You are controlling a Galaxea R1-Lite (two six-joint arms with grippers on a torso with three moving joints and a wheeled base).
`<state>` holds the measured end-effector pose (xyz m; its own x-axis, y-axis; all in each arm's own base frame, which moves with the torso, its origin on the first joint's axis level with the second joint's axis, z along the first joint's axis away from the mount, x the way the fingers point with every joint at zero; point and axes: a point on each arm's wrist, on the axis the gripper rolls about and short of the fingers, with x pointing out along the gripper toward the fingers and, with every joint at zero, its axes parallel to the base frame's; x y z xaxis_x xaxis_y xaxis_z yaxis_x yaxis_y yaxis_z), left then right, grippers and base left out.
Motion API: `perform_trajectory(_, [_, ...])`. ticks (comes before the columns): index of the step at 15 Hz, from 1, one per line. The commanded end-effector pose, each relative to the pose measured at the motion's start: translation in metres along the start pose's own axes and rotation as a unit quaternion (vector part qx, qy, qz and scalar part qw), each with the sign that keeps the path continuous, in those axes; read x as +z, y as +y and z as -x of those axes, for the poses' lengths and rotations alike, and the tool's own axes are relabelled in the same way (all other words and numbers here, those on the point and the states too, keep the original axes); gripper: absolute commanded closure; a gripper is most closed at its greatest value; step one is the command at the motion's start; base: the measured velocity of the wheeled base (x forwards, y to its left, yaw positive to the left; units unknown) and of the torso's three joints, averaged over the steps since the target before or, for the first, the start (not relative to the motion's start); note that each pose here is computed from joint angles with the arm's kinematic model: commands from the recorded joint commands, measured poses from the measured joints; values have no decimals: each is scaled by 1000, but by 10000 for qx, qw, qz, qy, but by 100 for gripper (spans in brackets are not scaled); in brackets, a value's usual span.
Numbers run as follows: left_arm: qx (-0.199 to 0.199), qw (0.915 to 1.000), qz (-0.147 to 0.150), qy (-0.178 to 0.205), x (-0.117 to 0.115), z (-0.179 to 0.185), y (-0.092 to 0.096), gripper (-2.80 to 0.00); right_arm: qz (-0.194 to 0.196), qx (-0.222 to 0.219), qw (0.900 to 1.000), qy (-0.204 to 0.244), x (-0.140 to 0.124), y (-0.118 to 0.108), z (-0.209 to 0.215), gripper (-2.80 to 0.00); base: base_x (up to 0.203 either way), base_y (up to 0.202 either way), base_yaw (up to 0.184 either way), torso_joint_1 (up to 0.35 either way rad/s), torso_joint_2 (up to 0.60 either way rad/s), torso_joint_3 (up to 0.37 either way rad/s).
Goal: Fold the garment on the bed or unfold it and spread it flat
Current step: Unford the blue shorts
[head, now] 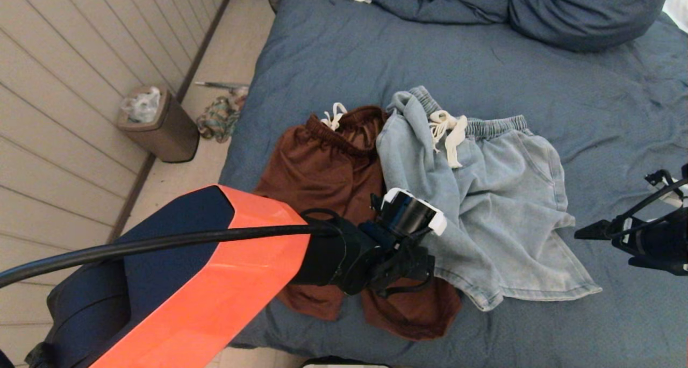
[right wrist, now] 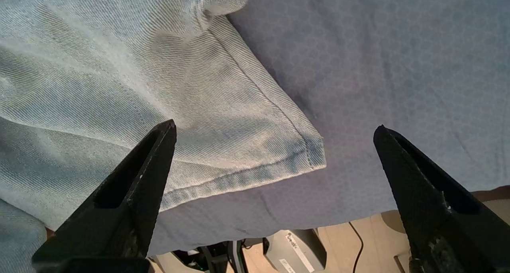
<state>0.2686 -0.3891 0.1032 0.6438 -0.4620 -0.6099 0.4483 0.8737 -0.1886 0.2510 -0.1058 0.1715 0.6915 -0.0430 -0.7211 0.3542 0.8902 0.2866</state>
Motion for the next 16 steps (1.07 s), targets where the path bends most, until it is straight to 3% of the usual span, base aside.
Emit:
perform_trajectory(1, [-39, 9999, 41, -104, 6, -3, -3, -280, -17, 44, 10000, 19, -1, -1, 0, -280, 0, 0, 0, 0, 0, 0])
perform_trajectory(4, [-86, 9996, 89, -237, 20, 3, -7, -280, -20, 50, 10000, 19, 0, -1, 0, -280, 0, 0, 0, 0, 0, 0])
perform_trajectory(14, [-87, 9993, 133, -325, 30, 8, -5, -280, -21, 58, 10000, 43, -1, -1, -1, -280, 0, 0, 0, 0, 0, 0])
perform_trajectory(15, [-65, 9995, 126, -280, 29, 7, -5, 0, -22, 65, 10000, 44, -1, -1, -1, -280, 0, 0, 0, 0, 0, 0])
perform_trajectory(16, [-57, 9995, 124, -276, 29, 8, -4, 0, -25, 61, 10000, 53, -2, -1, -1, -280, 0, 0, 0, 0, 0, 0])
